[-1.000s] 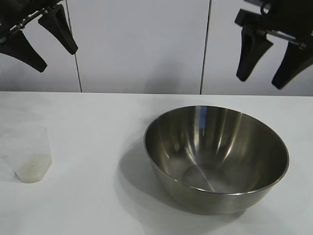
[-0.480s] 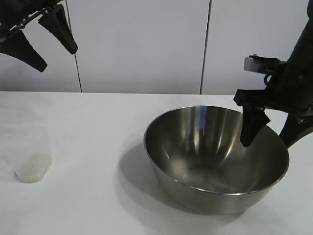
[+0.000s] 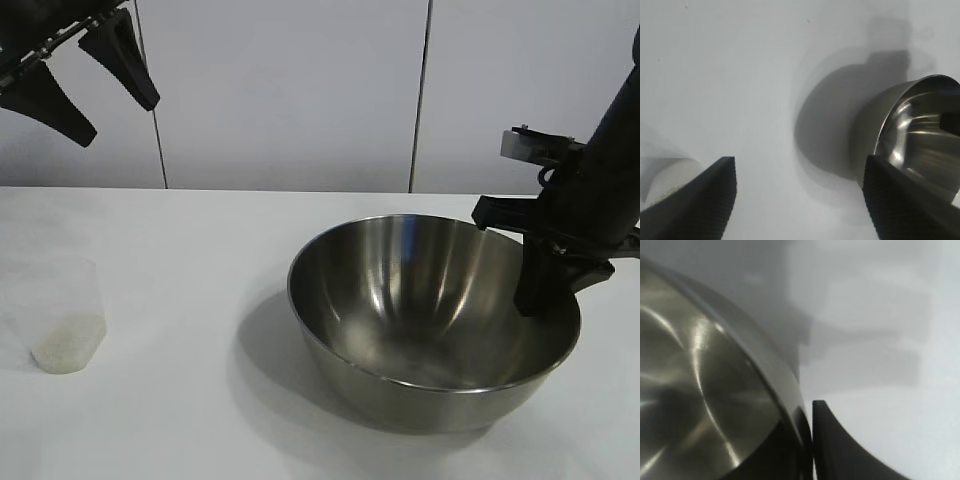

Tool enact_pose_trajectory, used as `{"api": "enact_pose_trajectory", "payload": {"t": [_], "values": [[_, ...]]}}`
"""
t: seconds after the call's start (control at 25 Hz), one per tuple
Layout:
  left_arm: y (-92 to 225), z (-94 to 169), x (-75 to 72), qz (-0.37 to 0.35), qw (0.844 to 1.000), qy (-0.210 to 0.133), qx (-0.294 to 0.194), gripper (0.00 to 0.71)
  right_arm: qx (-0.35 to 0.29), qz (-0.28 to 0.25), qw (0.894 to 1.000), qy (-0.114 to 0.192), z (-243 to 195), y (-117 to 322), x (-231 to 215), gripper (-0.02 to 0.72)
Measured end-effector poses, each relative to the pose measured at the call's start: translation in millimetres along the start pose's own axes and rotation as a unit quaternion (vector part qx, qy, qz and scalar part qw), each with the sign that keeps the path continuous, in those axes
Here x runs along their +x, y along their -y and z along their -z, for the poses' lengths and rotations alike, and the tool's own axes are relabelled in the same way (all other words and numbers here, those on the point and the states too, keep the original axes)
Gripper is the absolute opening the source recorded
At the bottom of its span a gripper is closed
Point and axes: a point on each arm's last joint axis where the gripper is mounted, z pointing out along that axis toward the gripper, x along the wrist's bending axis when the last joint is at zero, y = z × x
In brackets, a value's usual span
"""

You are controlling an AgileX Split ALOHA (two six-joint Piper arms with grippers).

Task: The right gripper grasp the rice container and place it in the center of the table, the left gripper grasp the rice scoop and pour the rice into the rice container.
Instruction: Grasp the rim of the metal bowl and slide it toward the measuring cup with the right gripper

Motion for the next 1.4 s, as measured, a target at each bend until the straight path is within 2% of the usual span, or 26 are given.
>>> {"api": "enact_pose_trajectory", "payload": {"t": [0.16, 0.44, 0.76, 1.0, 1.08, 1.12, 1.28, 1.32, 1.4], "values": [[0, 0, 0.0, 0.000, 1.000, 0.000, 0.000, 0.517, -0.019, 0.010, 1.000, -0.017, 3, -10, 20, 0.012], [0, 0, 0.0, 0.000, 1.000, 0.000, -0.002, 0.517, 0.004, 0.044, 0.999, -0.026, -28, -1, 69, 0.012], [0, 0, 0.1, 0.001, 1.000, 0.000, -0.002, 0.517, 0.041, 0.037, 0.998, -0.010, -85, 8, 85, 0.012], [0, 0, 0.1, 0.001, 1.000, 0.000, -0.002, 0.517, 0.031, 0.030, 0.999, 0.004, -89, 6, 83, 0.024], [-1, 0, 0.2, 0.001, 1.000, -0.001, -0.006, 0.517, 0.021, 0.029, 0.999, 0.001, -86, 5, 85, 0.082], [-2, 0, 0.3, 0.001, 1.000, -0.002, -0.010, 0.517, 0.013, 0.030, 0.999, -0.001, -83, 3, 86, 0.134], [-4, 0, 0.6, 0.001, 1.000, -0.003, -0.020, 0.517, 0.002, 0.029, 1.000, -0.001, -79, 2, 88, 0.401], [-4, 0, 0.7, 0.001, 1.000, -0.004, -0.023, 0.517, 0.003, 0.028, 1.000, -0.001, -79, 2, 88, 0.445], [-5, 0, 0.8, 0.001, 1.000, -0.005, -0.027, 0.517, 0.003, 0.025, 1.000, -0.002, -76, 2, 87, 0.482]]}}
